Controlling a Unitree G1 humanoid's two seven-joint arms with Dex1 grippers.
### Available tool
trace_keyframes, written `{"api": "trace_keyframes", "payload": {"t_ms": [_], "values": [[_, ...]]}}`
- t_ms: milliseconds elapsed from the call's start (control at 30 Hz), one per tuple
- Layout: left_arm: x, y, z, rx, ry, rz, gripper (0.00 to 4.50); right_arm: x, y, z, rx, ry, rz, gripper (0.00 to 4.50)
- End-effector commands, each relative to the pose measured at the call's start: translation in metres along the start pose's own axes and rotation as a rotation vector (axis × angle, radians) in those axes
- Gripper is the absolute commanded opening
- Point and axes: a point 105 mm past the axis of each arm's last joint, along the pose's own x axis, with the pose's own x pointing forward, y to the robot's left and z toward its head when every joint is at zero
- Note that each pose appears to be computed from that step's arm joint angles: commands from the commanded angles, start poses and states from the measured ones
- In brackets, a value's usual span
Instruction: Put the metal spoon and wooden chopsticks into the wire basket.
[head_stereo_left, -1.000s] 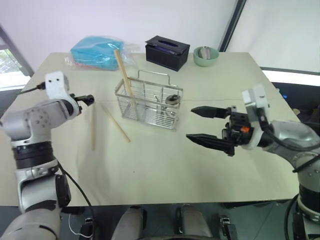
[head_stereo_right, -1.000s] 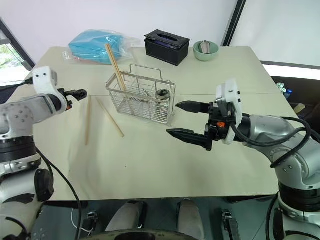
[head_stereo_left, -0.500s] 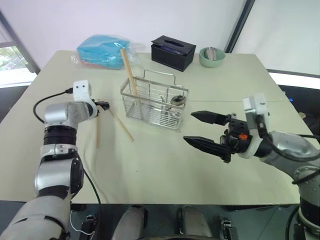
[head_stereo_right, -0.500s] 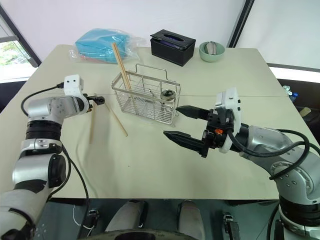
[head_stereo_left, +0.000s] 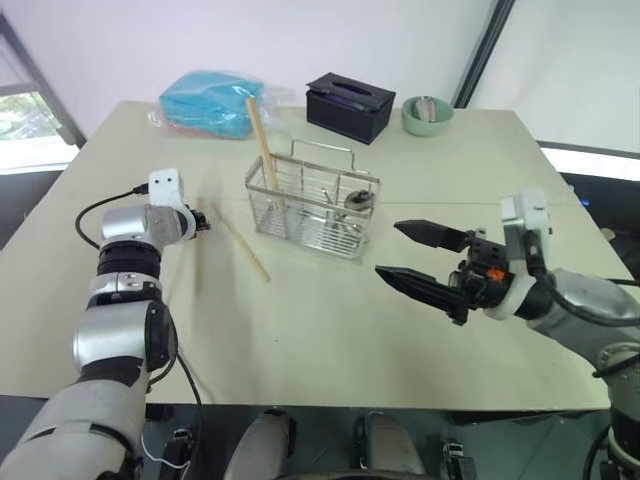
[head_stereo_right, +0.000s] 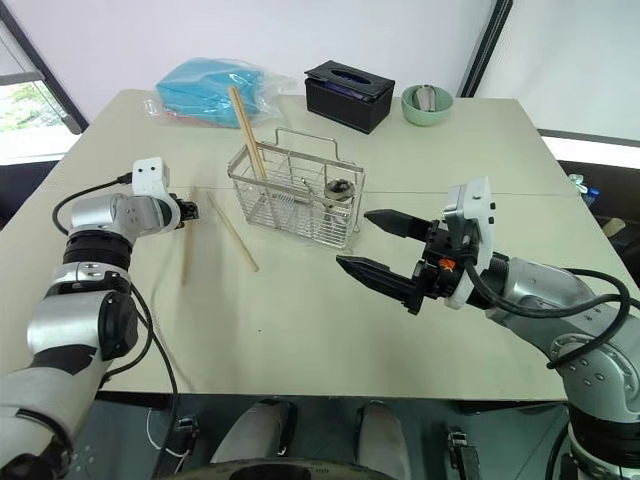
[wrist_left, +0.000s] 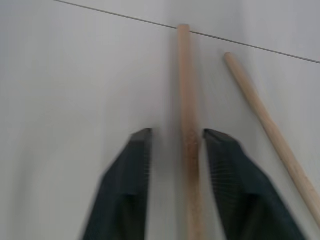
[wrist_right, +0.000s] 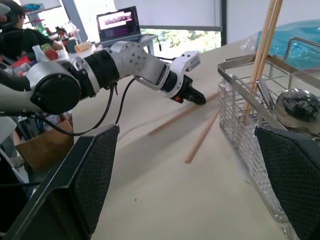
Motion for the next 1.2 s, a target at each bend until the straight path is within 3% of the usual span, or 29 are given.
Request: {"api": "trace_keyframes", "payload": {"t_ms": [33, 167, 267, 433, 533, 667, 800, 933, 1200], "values": [[-0.001, -0.01, 0.006, -0.004, -0.009, -0.032, 0.04, -0.002, 0.005, 0.009, -0.046, -0.024, 0.014, 4.5], [-0.006, -0.002, 0.018, -0.018, -0.061, -0.002, 0.04, -0.004, 0.003, 0.008, -0.046, -0.021, 0.008, 4.5], [-0.018, 0.016, 0.049, -0.042, -0.215, 0.058, 0.04, -0.006, 0.001, 0.007, -0.048, -0.012, 0.003, 4.5], [-0.074, 0.027, 0.137, -0.32, -0.666, -0.036, 0.04, -0.01, -0.005, 0.011, -0.052, -0.005, -0.014, 4.5], [-0.113, 0.019, 0.176, -0.475, -0.844, -0.178, 0.04, -0.011, -0.006, 0.012, -0.051, -0.002, -0.019, 4.5], [-0.147, -0.015, 0.207, -0.505, -0.944, -0.365, 0.04, -0.01, -0.005, 0.01, -0.046, -0.006, -0.025, 4.5], [-0.163, -0.063, 0.214, -0.408, -0.958, -0.526, 0.04, -0.009, -0.003, 0.007, -0.042, -0.009, -0.037, 4.5], [-0.166, -0.121, 0.195, -0.17, -0.936, -0.67, 0.04, -0.012, -0.002, 0.006, -0.045, -0.014, -0.057, 4.5], [-0.157, -0.162, 0.163, 0.057, -0.942, -0.704, 0.04, -0.022, -0.011, 0.014, -0.077, -0.038, -0.14, 4.5]]}}
